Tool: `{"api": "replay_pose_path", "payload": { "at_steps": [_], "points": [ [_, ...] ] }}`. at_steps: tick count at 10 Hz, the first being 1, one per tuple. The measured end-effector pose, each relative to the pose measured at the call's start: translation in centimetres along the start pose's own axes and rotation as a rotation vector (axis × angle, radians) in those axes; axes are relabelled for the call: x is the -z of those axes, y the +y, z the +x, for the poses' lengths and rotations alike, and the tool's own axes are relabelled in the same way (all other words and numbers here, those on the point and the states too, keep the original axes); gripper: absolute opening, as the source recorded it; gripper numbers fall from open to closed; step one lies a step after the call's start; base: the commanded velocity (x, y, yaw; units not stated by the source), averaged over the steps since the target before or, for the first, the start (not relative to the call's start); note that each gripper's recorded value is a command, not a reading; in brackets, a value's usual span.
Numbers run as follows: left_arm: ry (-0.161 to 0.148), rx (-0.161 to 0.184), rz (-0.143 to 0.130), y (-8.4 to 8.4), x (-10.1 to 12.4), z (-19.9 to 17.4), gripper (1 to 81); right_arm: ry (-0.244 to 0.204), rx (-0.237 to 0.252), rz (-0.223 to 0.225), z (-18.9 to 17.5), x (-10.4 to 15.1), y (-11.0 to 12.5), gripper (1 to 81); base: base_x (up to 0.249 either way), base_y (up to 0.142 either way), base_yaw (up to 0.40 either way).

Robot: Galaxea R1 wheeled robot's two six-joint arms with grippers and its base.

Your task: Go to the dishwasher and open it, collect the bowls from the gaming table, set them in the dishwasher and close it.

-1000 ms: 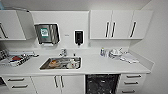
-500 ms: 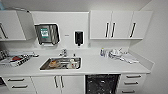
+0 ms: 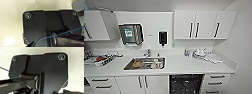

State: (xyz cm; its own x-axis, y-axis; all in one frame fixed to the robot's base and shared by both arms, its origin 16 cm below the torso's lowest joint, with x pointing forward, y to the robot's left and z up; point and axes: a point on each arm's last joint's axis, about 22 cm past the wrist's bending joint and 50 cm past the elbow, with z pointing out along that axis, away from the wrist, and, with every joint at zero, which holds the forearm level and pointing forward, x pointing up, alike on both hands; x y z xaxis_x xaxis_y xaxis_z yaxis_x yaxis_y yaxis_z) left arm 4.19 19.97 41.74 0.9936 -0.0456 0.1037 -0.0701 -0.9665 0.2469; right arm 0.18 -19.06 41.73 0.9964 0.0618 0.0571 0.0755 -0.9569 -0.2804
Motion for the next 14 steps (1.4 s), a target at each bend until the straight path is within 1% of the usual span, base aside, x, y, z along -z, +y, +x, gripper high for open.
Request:
{"api": "replay_pose_path", "payload": {
  "at_steps": [7, 10, 12, 13, 14],
  "points": [
    [0.003, 0.0, 0.001, 0.0, 0.0, 0.1, 81.1, -0.002, -0.001, 0.008, -0.2, -0.1, -0.7, 81.1, 0.0, 0.0, 0.017],
    [0.003, 0.0, 0.001, -0.1, 0.0, 0.1, 81.1, -0.002, -0.001, 0.008, -0.1, -0.1, -0.7, 81.1, 0.0, 0.0, 0.281],
    [0.008, -0.001, 0.004, -0.3, 0.1, 0.5, 81.1, -0.011, 0.006, 0.009, -0.8, -0.1, -0.7, 81.1, 0.0, 0.0, 0.349],
    [0.012, -0.002, 0.007, -0.5, 0.1, 0.6, 81.1, -0.011, 0.008, 0.008, -0.5, -0.1, -0.7, 81.1, 0.0, 0.0, 0.358],
    [-0.001, -0.001, 0.006, -0.5, 0.1, 0.0, 81.1, 0.008, 0.011, 0.005, 0.6, -0.1, -0.4, 81.1, 0.0, 0.0, 0.358]
  ]
}}
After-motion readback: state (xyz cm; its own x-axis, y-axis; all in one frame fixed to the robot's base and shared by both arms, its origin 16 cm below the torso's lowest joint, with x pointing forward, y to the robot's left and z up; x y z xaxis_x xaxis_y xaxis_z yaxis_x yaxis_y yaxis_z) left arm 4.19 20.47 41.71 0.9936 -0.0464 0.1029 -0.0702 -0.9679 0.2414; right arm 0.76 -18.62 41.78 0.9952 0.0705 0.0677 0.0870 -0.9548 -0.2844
